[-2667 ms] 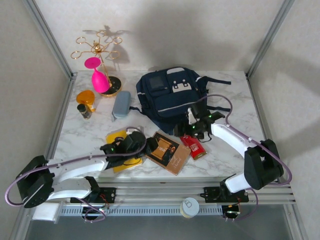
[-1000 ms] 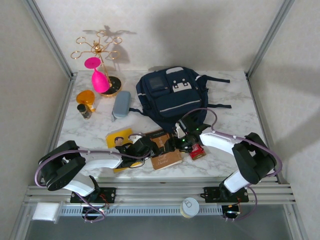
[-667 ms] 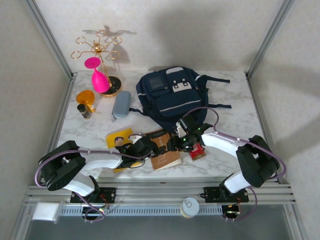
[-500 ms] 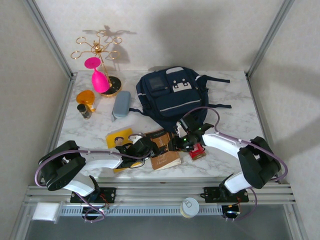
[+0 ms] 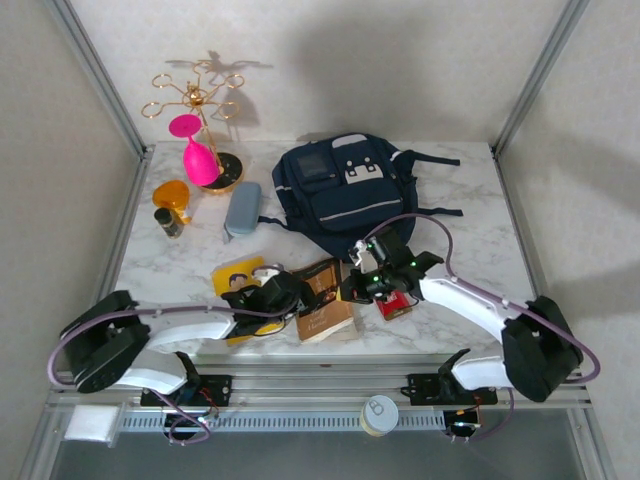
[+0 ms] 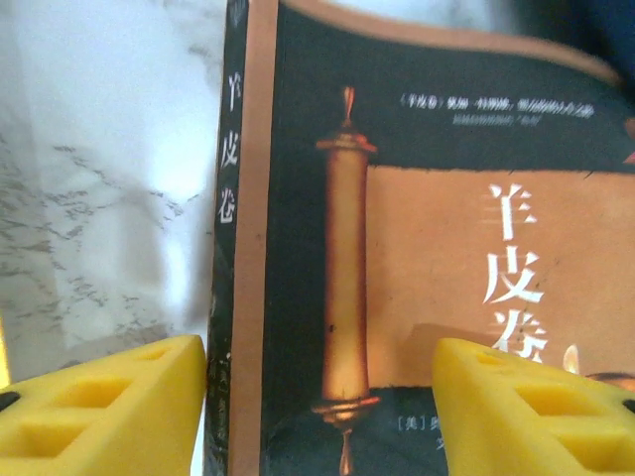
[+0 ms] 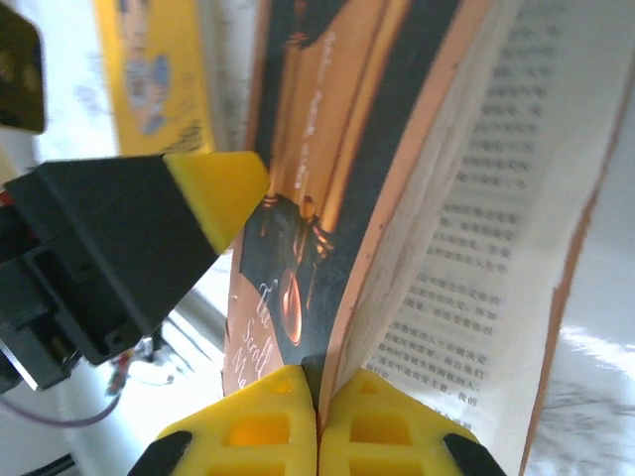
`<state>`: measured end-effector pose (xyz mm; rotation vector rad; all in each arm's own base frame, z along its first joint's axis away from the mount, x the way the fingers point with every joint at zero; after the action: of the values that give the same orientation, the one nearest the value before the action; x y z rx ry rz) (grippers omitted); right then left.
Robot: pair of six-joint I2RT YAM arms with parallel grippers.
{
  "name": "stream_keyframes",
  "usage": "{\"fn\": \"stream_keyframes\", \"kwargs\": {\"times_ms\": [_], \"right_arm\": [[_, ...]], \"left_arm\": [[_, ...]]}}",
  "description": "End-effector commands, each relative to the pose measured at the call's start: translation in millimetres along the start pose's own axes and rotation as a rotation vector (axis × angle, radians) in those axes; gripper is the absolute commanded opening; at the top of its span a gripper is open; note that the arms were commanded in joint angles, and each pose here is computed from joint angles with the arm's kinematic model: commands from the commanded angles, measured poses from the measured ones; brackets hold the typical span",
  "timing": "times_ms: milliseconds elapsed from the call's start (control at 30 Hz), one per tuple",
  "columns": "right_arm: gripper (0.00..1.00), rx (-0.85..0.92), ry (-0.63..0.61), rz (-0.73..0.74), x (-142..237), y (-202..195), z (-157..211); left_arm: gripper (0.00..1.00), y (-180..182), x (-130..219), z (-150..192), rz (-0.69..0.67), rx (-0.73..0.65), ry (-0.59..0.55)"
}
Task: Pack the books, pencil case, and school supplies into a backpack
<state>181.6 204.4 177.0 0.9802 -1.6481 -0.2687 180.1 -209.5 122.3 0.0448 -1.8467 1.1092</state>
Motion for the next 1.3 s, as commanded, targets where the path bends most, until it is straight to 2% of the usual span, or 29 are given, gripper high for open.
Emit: {"fn": "stream_keyframes", "kwargs": {"times_ms": [0, 133, 300, 500, 700, 800, 967, 1167, 1200, 1267], "right_arm": [[0.00, 0.077, -0.092, -0.228, 19.4, 35.1, -9.2], [0.00, 0.109, -0.153, -0.340, 39.3, 57.4, -16.8], [0.00, 0.172, -0.245, -0.398, 68.1, 83.9, -37.4], [0.00, 0.211, -0.355, -0.412, 98.2, 89.5, -66.4], [0.00, 0.247, -0.400, -0.470, 110.4, 89.7, -87.3], [0.00, 0.242, -0.402, -0.464, 108.3, 85.6, -91.1], [0.00, 0.241, -0.392, -0.457, 100.4, 74.3, -92.6], [0.05, 0.214, -0.344, -0.410, 95.4, 47.7, -88.8], [0.10, 0.210, -0.345, -0.407, 95.8, 46.0, -87.7], [0.33, 0.200, -0.341, -0.396, 96.6, 42.4, -85.0]], "left_arm": [[0.64, -4.6, 25.9, -17.2, 0.034, -0.002, -0.033], [0.73, -7.1, 64.2, -45.6, 0.091, 0.044, -0.090], [0.83, -11.8, 101.7, -75.3, 0.162, 0.081, -0.117], [0.87, -39.5, 117.2, -78.8, 0.366, 0.085, -0.028], [0.81, -71.0, 114.8, -71.3, 0.621, 0.101, 0.127], [0.75, -80.7, 115.3, -70.6, 0.705, 0.099, 0.147], [0.57, -96.6, 116.7, -68.6, 0.831, 0.086, 0.199], [0.17, -109.4, 113.7, -71.7, 0.836, 0.069, 0.197], [0.10, -111.7, 112.2, -71.7, 0.833, 0.067, 0.203], [0.02, -117.1, 112.7, -71.7, 0.855, 0.062, 0.208]]}}
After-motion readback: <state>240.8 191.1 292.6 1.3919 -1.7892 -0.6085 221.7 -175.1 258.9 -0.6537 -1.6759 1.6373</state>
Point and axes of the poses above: each hand's point on the last joint's axis, 136 mm out from that joint toward the fingers, its own x axis back along the fingers, its own y axis along the line the jaws close on, z = x × y, the point moved 9 cm from there along x, back along the fingers, and after that the axes turned 14 degrees about x, right-handed, at the moved point
